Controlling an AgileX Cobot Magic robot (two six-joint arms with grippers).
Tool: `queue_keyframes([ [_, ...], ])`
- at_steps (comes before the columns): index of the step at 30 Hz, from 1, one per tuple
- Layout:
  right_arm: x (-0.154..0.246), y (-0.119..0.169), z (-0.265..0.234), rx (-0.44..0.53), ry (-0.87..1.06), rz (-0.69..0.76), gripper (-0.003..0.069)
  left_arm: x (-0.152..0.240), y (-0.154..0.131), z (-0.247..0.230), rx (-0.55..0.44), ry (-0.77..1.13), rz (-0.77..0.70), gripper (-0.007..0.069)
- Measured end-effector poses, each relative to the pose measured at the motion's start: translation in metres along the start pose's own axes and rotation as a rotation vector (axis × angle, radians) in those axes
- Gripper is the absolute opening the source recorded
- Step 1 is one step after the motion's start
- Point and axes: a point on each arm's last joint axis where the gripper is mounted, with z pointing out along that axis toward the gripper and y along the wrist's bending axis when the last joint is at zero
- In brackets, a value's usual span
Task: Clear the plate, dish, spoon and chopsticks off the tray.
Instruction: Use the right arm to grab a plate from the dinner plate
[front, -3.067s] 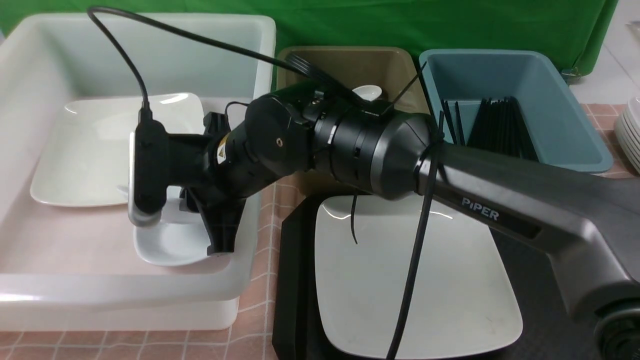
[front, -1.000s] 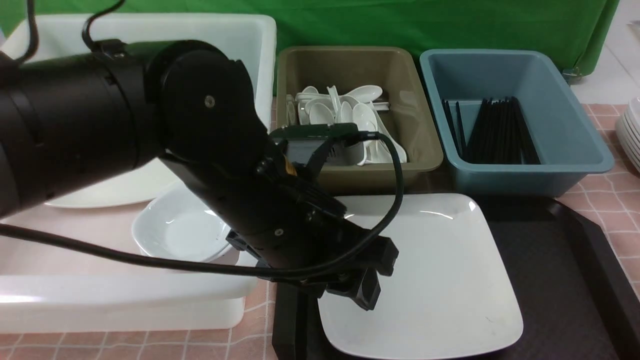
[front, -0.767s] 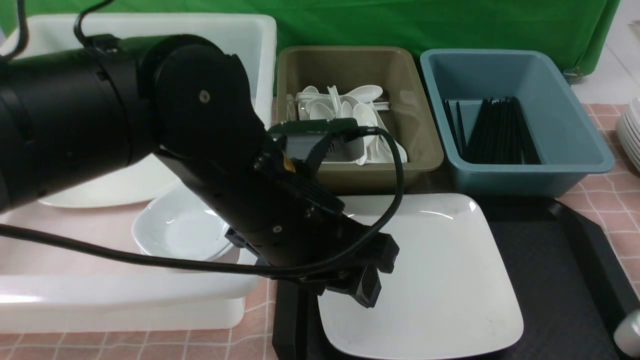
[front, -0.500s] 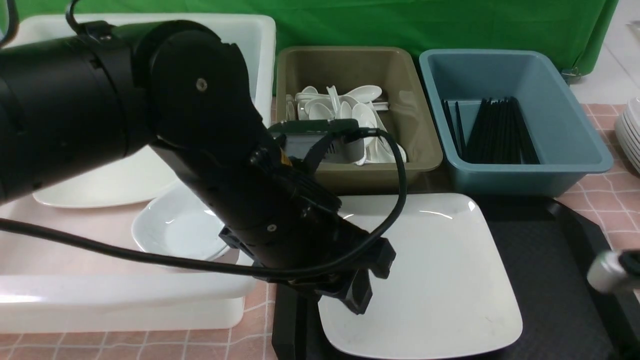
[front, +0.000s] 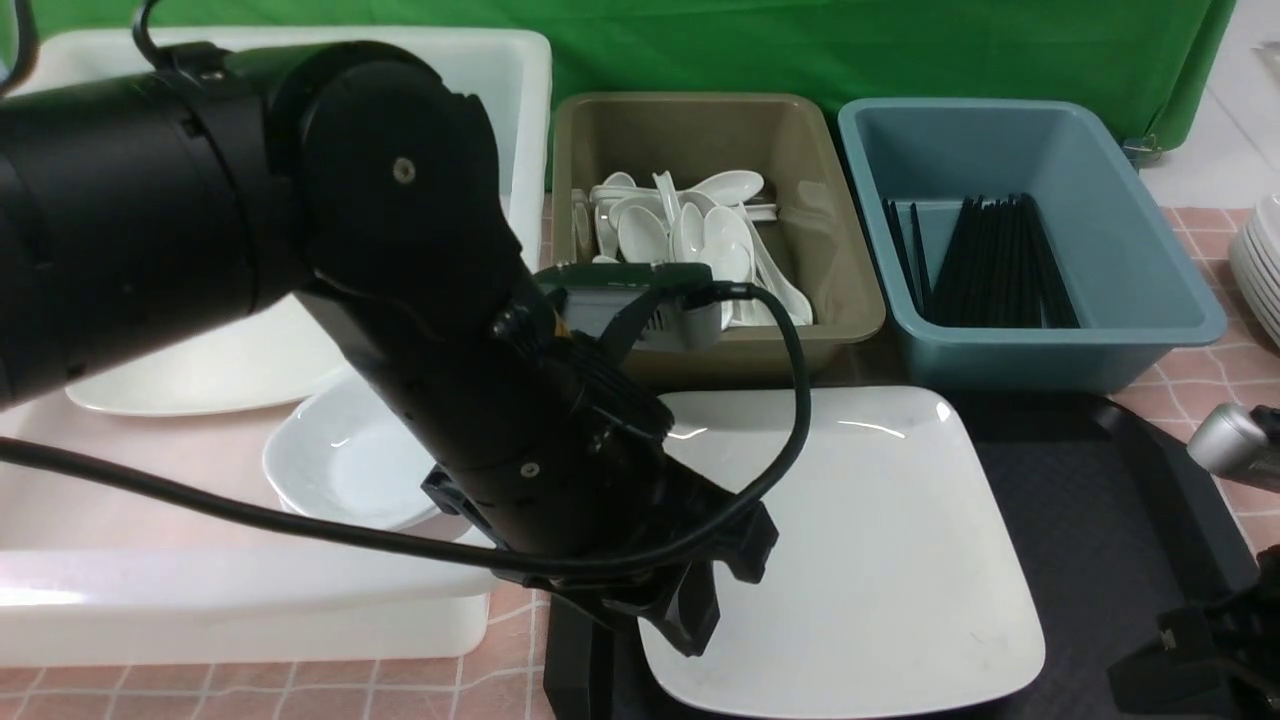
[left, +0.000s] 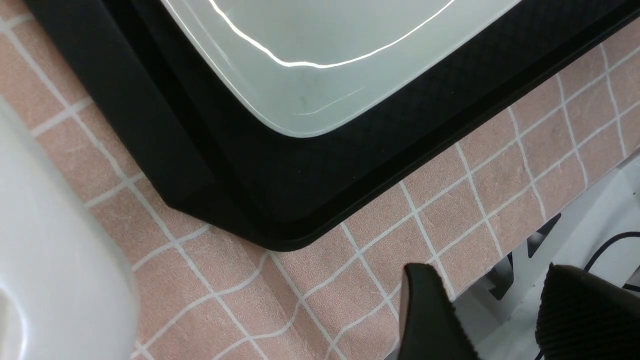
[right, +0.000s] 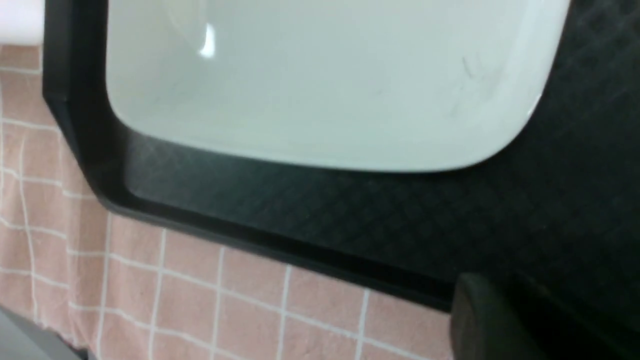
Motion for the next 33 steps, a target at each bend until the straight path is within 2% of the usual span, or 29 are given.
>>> queue_keyframes([
  [1, 0.0, 0.0, 0.0, 0.001, -0.001, 0.001, 0.0169, 0.0, 0.0, 0.0, 0.0, 0.0, 0.0, 0.0288],
  [2, -0.003, -0.003, 0.004, 0.009, -0.003, 0.008, 0.0228, 0.0, 0.0, 0.0, 0.0, 0.0, 0.0, 0.0288],
  [5, -0.01, -0.011, 0.016, 0.016, 0.018, 0.034, 0.0318, 0.0, 0.0, 0.0, 0.0, 0.0, 0.0, 0.0288],
  [15, -0.047, -0.032, 0.049, 0.009, 0.057, 0.122, 0.0469, -0.002, 0.0, 0.0, 0.004, -0.023, 0.0, 0.0288],
  [23, -0.055, -0.041, 0.075, -0.053, 0.071, 0.19, 0.0484, -0.004, -0.001, 0.0, 0.007, -0.043, 0.0, 0.0288],
  [29, -0.056, -0.048, 0.093, -0.041, 0.09, 0.203, 0.0486, -0.004, -0.001, 0.0, 0.007, -0.043, 0.003, 0.0288],
  [33, -0.057, -0.043, 0.101, -0.056, 0.1, 0.2, 0.047, -0.004, -0.001, 0.0, 0.007, -0.044, 0.008, 0.0288],
])
